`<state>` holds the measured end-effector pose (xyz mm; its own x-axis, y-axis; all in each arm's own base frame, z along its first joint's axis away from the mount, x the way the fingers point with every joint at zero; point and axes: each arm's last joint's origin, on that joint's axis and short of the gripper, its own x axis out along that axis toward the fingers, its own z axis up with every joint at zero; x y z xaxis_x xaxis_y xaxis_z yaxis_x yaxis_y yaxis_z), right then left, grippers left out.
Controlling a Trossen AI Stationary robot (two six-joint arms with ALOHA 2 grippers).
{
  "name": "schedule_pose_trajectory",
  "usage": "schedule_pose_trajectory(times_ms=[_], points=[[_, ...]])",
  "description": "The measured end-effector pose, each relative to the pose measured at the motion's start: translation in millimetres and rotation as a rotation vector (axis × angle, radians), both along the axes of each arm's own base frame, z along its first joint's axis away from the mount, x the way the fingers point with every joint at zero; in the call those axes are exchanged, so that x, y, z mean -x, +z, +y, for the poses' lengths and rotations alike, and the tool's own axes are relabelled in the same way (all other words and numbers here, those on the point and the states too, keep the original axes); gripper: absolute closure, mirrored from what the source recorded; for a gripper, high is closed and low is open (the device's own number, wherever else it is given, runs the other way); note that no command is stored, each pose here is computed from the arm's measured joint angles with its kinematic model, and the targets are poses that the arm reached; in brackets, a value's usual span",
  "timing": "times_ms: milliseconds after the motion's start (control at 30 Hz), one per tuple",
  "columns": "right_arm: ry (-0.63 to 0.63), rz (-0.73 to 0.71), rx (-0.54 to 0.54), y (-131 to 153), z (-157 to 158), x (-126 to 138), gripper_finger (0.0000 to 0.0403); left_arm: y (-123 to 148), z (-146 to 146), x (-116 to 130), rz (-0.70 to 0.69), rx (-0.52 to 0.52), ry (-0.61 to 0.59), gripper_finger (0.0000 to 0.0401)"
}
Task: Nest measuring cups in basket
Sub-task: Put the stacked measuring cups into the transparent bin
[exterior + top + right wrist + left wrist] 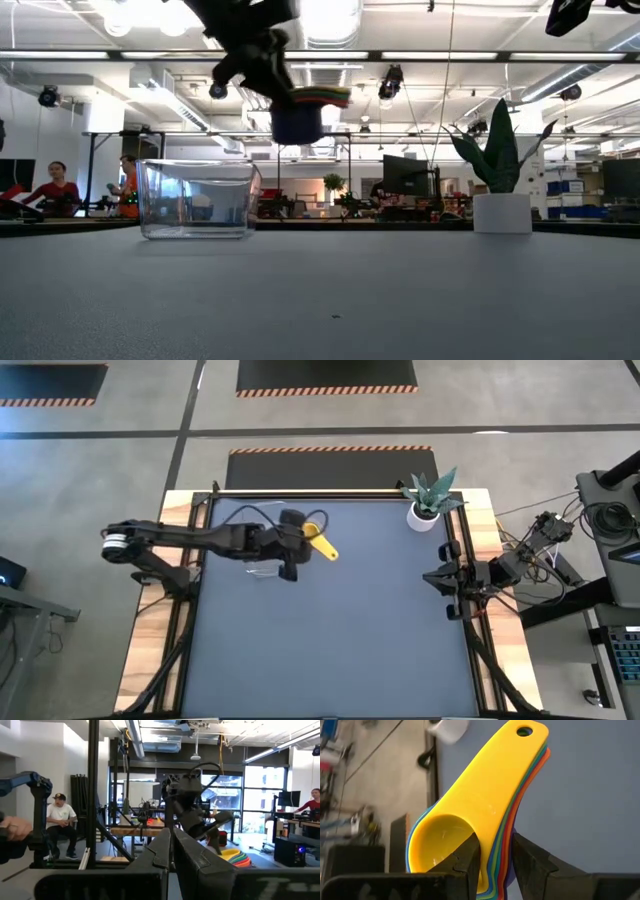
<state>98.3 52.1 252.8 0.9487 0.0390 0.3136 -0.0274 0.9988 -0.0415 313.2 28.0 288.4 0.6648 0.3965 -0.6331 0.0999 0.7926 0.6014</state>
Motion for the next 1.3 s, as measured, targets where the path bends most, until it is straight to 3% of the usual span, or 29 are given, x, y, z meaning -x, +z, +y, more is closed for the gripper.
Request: schedule_pose_trajectory(times_ms=[267,467,833,1033,1300], points=[[-0.003,0.000,0.006,0,0,0,0.0394,0,20,38,-0.040,0.007,0.235,0.0317],[-0.004,-0.001,0.007,0,0,0,0.0394,-1,29,52,-0.025,0.079,0.362,0.0317],[-0.003,0.000,0.006,0,0,0,0.0394,-8,33,61,0.062,0.052,0.424,0.0317],[-0.003,0.000,0.006,0,0,0,0.0394,-25,32,71,0.100,0.052,0.424,0.0317],[-0.003,0.000,0.007,0,0,0,0.0394,-26,29,94,0.029,0.040,0.409,0.0317]])
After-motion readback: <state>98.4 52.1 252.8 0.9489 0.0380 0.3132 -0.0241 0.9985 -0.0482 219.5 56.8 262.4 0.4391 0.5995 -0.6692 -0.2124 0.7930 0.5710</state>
